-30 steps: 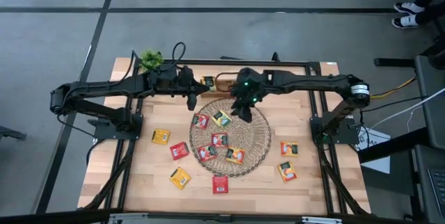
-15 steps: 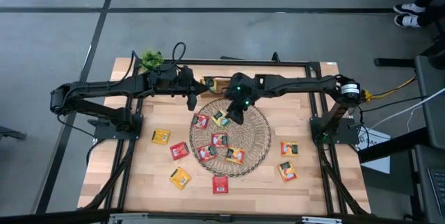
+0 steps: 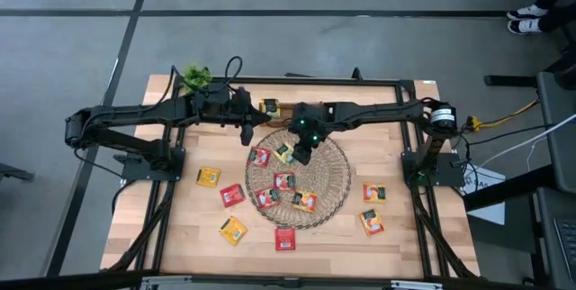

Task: Pick & Place Tea
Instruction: Put the yellow tea bag into the left of the wooden organizer

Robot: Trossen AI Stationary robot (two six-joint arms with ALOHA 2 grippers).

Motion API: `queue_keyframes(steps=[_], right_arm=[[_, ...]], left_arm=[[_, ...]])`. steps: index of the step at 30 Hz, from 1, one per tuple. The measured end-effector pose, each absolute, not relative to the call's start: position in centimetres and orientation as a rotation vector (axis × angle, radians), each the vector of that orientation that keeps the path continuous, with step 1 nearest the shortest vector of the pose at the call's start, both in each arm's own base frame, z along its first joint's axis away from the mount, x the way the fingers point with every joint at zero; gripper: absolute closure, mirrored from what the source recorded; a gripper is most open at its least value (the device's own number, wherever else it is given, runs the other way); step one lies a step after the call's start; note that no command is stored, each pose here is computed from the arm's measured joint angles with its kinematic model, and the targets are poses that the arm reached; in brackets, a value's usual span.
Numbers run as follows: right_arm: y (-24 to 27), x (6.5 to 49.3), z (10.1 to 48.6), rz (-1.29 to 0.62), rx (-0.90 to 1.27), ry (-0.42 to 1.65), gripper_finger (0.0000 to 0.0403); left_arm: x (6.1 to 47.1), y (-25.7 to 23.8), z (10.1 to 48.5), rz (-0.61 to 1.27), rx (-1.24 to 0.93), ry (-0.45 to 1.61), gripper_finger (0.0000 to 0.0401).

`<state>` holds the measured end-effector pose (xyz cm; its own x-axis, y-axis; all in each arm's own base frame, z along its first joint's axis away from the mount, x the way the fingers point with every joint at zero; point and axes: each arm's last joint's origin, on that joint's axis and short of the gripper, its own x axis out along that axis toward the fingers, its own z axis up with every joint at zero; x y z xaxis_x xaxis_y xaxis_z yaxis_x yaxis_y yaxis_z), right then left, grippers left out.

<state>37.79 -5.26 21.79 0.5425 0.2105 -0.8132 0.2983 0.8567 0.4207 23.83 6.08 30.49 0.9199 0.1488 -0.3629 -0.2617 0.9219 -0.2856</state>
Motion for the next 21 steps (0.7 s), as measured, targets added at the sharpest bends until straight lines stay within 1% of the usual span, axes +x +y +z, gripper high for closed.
queue_keyframes(steps=[3, 6, 15, 21], right_arm=[[-5.3, 37.5, 21.6, -0.088, 0.553, 1.038, 0.0226], [-5.4, 37.3, 21.6, -0.109, 0.548, 1.059, 0.0226], [-5.2, 37.2, 21.5, -0.126, 0.580, 1.072, 0.0226], [-5.4, 37.8, 19.6, -0.221, 0.667, 1.114, 0.0226]], left_arm=[[23.7, 6.0, 29.9, 0.190, -0.372, 0.402, 0.0390], [23.5, 6.1, 29.6, 0.205, -0.391, 0.435, 0.0384], [23.6, 6.4, 29.3, 0.227, -0.420, 0.455, 0.0332], [23.5, 6.5, 29.2, 0.262, -0.412, 0.452, 0.0314]])
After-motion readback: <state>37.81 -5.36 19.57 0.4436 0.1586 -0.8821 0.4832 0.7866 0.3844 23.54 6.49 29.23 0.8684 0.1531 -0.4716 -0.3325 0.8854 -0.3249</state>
